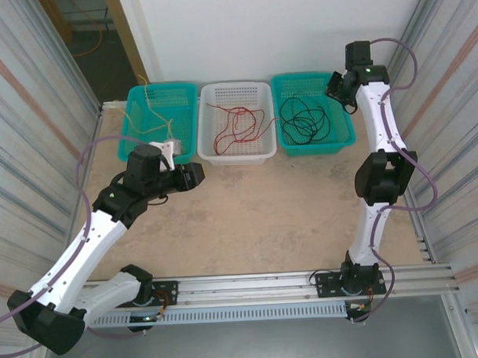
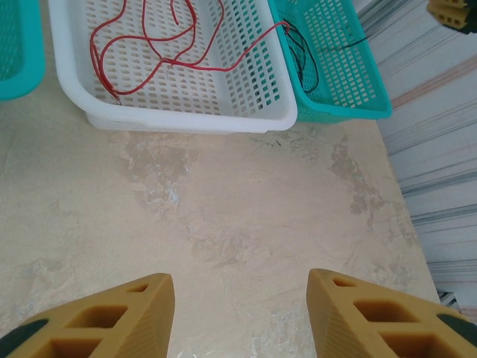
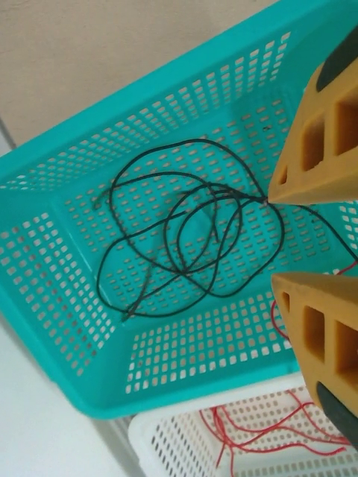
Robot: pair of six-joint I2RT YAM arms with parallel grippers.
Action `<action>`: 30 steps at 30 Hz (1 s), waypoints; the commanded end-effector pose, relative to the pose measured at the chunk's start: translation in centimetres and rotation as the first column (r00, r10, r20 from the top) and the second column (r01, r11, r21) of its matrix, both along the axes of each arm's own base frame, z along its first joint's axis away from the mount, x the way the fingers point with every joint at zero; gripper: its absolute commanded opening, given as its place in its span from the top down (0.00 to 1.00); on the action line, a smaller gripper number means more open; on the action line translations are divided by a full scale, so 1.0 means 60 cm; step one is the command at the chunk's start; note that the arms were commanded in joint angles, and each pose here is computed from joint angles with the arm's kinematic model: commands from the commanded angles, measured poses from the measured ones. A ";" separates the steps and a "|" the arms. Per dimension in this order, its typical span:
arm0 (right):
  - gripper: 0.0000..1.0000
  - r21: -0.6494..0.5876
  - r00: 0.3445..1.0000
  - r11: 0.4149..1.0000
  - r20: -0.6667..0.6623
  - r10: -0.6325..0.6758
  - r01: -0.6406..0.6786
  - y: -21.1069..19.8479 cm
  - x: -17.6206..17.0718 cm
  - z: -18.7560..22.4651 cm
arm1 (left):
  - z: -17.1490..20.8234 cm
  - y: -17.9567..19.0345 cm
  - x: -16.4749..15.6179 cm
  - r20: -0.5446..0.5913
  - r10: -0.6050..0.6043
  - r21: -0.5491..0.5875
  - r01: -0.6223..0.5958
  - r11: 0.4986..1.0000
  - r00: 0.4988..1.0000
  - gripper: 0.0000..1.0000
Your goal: Untangle the cables
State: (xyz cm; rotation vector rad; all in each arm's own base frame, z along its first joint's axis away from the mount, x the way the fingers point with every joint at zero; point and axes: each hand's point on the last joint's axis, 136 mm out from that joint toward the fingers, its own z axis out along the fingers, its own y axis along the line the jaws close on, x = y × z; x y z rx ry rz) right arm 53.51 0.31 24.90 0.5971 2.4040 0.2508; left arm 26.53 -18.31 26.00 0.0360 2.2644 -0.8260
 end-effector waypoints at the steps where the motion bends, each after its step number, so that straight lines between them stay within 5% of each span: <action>1: 0.62 0.004 0.998 1.000 0.058 0.017 -0.017 0.009 -0.025 0.054 | 0.023 0.014 0.002 0.046 0.023 0.016 -0.024 1.000 0.999 0.48; 6: 0.46 -0.026 0.988 0.999 0.147 0.050 -0.047 0.024 -0.082 0.124 | 0.054 0.041 0.010 0.131 0.078 0.066 -0.087 0.994 0.988 0.40; 9: 0.38 -0.044 0.970 0.997 0.229 0.077 -0.069 0.036 -0.136 0.161 | 0.067 0.070 0.022 0.199 0.153 0.107 -0.177 0.978 0.968 0.27; 12: 0.26 -0.098 0.945 0.989 0.297 0.137 -0.113 0.056 -0.204 0.158 | 0.065 0.112 0.036 0.246 0.277 0.141 -0.317 0.938 0.929 0.12; 15: 0.17 -0.186 0.898 0.972 0.387 0.207 -0.144 0.082 -0.276 0.148 | 0.055 0.144 0.052 0.318 0.343 0.191 -0.415 0.890 0.884 0.07; 20: 0.01 -0.145 0.870 0.978 0.450 0.201 -0.151 0.093 -0.366 0.076 | -0.001 0.246 0.072 0.418 0.578 0.302 -0.707 0.640 0.701 0.01; 23: 0.01 -0.086 0.884 0.990 0.446 0.142 -0.116 0.085 -0.386 0.005 | -0.020 0.236 0.099 0.542 0.411 0.428 -0.662 0.615 0.733 0.01; 26: 0.01 -0.123 0.931 0.989 0.364 -0.032 0.082 0.026 -0.398 -0.083 | -0.062 0.238 0.122 0.566 0.330 0.508 -0.635 0.582 0.755 0.01; 30: 0.01 -0.357 0.953 0.917 0.296 -0.071 0.179 -0.036 -0.407 -0.137 | -0.150 0.276 0.145 0.496 0.390 0.546 -0.628 0.555 0.776 0.01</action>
